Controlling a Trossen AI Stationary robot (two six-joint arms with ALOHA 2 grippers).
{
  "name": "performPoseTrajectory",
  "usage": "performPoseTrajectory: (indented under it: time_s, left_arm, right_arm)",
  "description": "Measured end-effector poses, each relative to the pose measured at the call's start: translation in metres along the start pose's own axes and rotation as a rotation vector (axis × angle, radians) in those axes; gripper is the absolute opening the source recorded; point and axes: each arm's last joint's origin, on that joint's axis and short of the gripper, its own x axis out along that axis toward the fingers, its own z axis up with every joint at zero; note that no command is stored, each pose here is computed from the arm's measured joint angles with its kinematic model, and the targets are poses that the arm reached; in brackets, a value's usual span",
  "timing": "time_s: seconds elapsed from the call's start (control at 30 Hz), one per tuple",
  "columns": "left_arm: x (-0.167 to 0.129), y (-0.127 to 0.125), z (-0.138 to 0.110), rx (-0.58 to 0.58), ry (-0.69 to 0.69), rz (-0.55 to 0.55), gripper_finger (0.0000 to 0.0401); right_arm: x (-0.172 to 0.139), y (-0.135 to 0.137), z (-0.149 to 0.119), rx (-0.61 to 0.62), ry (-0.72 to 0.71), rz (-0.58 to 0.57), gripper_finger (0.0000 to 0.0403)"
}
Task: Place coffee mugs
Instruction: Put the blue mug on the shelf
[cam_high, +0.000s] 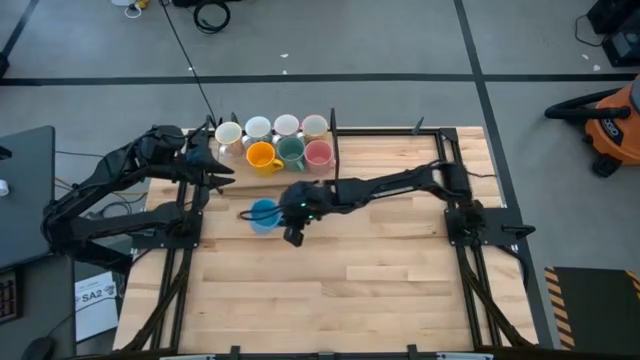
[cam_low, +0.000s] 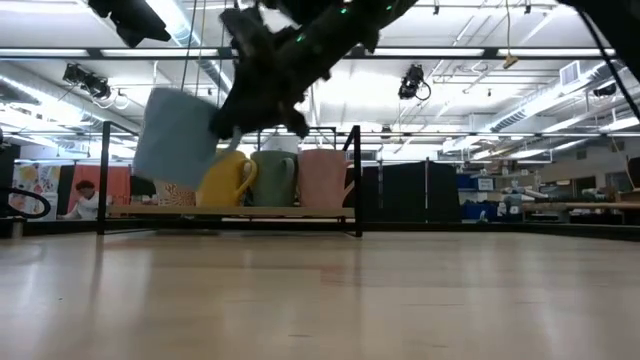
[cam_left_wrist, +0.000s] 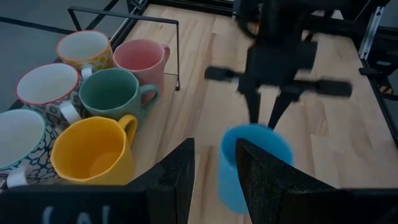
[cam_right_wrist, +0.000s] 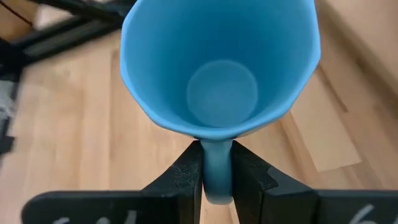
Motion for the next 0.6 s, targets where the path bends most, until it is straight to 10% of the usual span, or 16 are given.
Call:
performPoseTrajectory:
  time_s: [0.6]
  left_arm:
    - [0.000,0.000,0.000,0.002,0.000,0.000,0.0123]
  right_arm:
    - [0.035,-0.013,-0.013,0.019,0.112,-0.078,0.0068]
